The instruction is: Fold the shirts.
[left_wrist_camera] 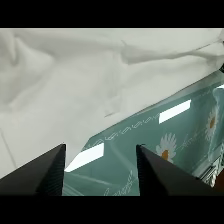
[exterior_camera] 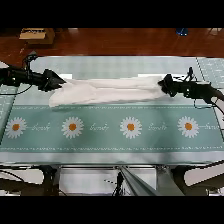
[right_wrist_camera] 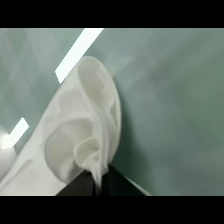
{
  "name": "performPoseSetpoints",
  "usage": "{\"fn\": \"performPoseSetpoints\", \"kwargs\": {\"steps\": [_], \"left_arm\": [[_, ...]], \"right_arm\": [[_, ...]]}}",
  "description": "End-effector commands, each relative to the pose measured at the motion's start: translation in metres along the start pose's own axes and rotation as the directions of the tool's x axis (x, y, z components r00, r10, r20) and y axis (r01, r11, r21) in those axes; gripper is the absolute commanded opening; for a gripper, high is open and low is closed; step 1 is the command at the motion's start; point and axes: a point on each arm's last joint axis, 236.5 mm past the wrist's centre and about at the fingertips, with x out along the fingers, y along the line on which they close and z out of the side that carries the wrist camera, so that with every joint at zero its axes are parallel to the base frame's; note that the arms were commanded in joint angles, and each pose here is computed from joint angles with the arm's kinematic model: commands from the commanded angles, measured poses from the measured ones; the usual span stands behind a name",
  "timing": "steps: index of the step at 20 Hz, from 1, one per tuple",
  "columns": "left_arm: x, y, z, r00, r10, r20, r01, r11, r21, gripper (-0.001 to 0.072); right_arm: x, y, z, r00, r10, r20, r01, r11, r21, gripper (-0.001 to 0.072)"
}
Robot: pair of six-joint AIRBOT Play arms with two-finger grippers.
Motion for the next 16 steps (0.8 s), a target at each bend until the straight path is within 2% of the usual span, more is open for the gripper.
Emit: {"fn": "performPoseSetpoints", "kwargs": {"steps": [1,2,3,4,6,10,16], "left_arm": [[0.000,-0.006,0.001,1.000,-0.022,0.005,0.022,1.000,0.003,0.0435],[0.000,-0.006,0.001,1.000,-0.023,0.004,0.023,1.000,0.003,0.0343],[0.001,-0.009,-0.002,0.999,-0.032,-0.010,0.032,0.999,0.003,0.0126],[0.001,-0.013,-0.005,0.999,-0.049,-0.022,0.049,0.999,0.003,0.0051],[0.004,-0.029,-0.006,0.994,-0.101,-0.029,0.101,0.995,0.004,0.0024],[0.024,-0.070,-0.007,0.980,-0.195,-0.038,0.196,0.980,0.023,0.0023],[0.086,-0.126,-0.037,0.973,-0.191,-0.131,0.208,0.970,0.127,0.0023]], "right_arm": [[0.004,0.023,0.009,0.996,0.049,0.068,-0.048,0.999,-0.020,0.0021],[-0.003,0.033,0.010,0.995,0.066,0.071,-0.063,0.996,-0.056,0.0021],[-0.010,0.044,0.010,0.994,0.084,0.070,-0.078,0.993,-0.085,0.0020],[-0.020,0.057,0.008,0.993,0.101,0.064,-0.092,0.988,-0.124,0.0020],[-0.039,0.080,0.001,0.991,0.126,0.039,-0.115,0.971,-0.209,0.0020],[-0.079,0.116,-0.026,0.990,0.138,-0.039,-0.144,0.947,-0.287,0.0020],[-0.144,0.153,-0.065,0.996,0.070,-0.059,-0.087,0.922,-0.377,0.0020]]}}
